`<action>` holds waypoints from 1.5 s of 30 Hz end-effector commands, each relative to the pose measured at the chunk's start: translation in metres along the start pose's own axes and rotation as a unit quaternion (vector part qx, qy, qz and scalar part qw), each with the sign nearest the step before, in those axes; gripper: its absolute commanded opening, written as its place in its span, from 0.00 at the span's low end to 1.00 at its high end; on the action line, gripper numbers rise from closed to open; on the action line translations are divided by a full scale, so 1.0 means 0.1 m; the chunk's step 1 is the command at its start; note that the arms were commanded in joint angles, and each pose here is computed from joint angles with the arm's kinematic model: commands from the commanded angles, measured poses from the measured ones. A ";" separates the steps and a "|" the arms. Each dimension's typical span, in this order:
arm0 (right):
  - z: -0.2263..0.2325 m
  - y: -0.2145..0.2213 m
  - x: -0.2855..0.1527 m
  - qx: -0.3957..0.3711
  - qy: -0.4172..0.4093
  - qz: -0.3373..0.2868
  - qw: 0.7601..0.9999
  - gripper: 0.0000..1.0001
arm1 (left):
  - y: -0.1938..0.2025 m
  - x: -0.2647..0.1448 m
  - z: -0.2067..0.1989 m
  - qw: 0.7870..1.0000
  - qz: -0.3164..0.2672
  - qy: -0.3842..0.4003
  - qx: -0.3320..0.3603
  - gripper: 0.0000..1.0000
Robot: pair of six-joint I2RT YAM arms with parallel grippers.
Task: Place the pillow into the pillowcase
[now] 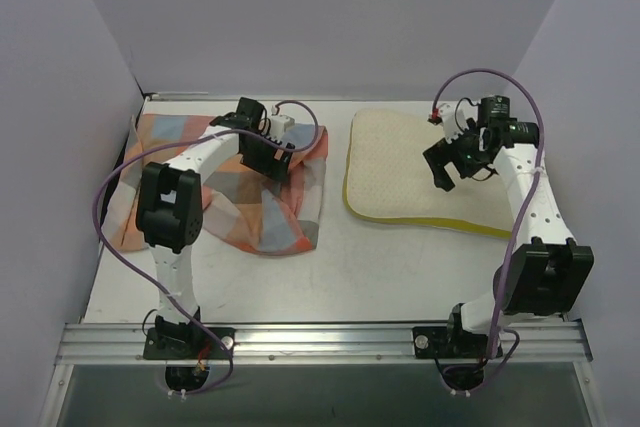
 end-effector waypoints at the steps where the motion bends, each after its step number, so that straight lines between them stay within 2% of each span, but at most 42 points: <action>1: -0.10 -0.30 0.19 -0.124 0.007 -0.051 0.991 1.00 | -0.12 -0.12 0.12 0.999 -0.027 -0.030 0.000 0.90; 4: -0.09 -0.56 0.43 -0.186 -0.022 -0.073 0.980 1.00 | -0.10 -0.16 0.10 0.999 -0.031 -0.005 -0.010 0.90; 8: -0.20 -0.80 0.77 -0.208 -0.060 -0.089 0.972 1.00 | -0.04 -0.20 0.06 0.999 -0.027 0.019 -0.029 0.91; 11: -0.27 -0.91 1.12 -0.233 -0.081 -0.079 0.966 1.00 | -0.04 -0.26 0.02 0.998 -0.032 0.027 -0.036 0.93; 12: -0.28 -0.87 1.35 -0.227 -0.098 -0.062 0.967 1.00 | -0.02 -0.26 0.02 0.998 -0.029 0.030 -0.041 0.94; 14: -0.31 -0.94 1.50 -0.228 -0.103 -0.054 0.967 1.00 | 0.01 -0.29 0.02 0.998 -0.026 0.038 -0.051 0.96; 16: -0.24 -0.82 1.73 -0.246 -0.141 -0.011 0.959 1.00 | 0.01 -0.33 0.05 0.997 -0.027 0.037 -0.059 0.97; 19: 0.00 -0.65 1.85 -0.295 -0.205 0.051 0.932 0.97 | 0.02 -0.37 0.11 0.997 -0.028 0.021 -0.062 0.97; 22: 0.21 -0.47 1.90 -0.322 -0.237 0.110 0.910 0.76 | 0.02 -0.36 0.16 0.998 -0.027 0.007 -0.059 0.97; 23: 0.24 -0.43 1.91 -0.321 -0.238 0.120 0.909 0.55 | 0.02 -0.34 0.16 0.998 -0.025 0.008 -0.059 0.97; 25: 0.29 -0.36 1.91 -0.304 -0.245 0.137 0.911 0.38 | 0.02 -0.31 0.16 0.998 -0.023 0.014 -0.060 0.97; 26: 0.31 -0.35 1.89 -0.297 -0.251 0.140 0.911 0.20 | 0.01 -0.28 0.15 0.998 -0.023 0.016 -0.059 0.97; 27: 0.33 -0.35 1.83 -0.291 -0.251 0.137 0.913 0.13 | 0.00 -0.26 0.15 0.998 -0.023 0.018 -0.060 0.97; 28: 0.36 -0.33 1.78 -0.274 -0.253 0.137 0.918 0.00 | 0.00 -0.24 0.14 0.998 -0.022 0.021 -0.058 0.97; 31: 0.47 -0.41 1.51 -0.238 -0.255 0.097 0.932 0.00 | -0.02 -0.12 0.14 0.998 -0.016 0.023 -0.051 0.95; 32: 0.51 -0.49 1.35 -0.230 -0.257 0.062 0.937 0.00 | -0.02 -0.09 0.14 0.998 -0.013 0.023 -0.050 0.93; 35: 0.63 -0.58 1.04 -0.215 -0.264 0.011 0.940 0.00 | -0.04 -0.01 0.18 0.998 -0.008 0.022 -0.051 0.81; 36: 0.67 -0.59 0.96 -0.217 -0.269 0.002 0.938 0.00 | -0.03 0.00 0.18 0.998 -0.007 0.021 -0.055 0.72; 38: 0.78 -0.61 0.79 -0.228 -0.276 -0.012 0.934 0.00 | -0.04 0.00 0.18 0.998 -0.007 0.027 -0.058 0.63; 39: 0.84 -0.61 0.74 -0.228 -0.289 -0.017 0.930 0.00 | -0.04 -0.01 0.18 0.998 -0.008 0.028 -0.061 0.53; 42: 1.01 -0.65 0.65 -0.248 -0.301 -0.028 0.920 0.00 | -0.05 -0.05 0.15 0.997 -0.013 0.044 -0.065 0.37; 43: 1.07 -0.65 0.64 -0.253 -0.307 -0.027 0.917 0.00 | -0.07 -0.11 0.12 0.997 -0.019 0.051 -0.063 0.24; 45: 1.20 -0.66 0.64 -0.266 -0.320 -0.023 0.909 0.00 | -0.07 -0.19 0.06 0.994 -0.024 0.079 -0.070 0.14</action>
Point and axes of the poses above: each gripper's point midway between its finger pads, its own x axis out along the fingers, its own z axis along the line the jaws close on, y = z × x, the point moved 9 cm from there along -x, back along the fingers, and after that the axes turned 7 degrees about -x, right-handed, at the moved point
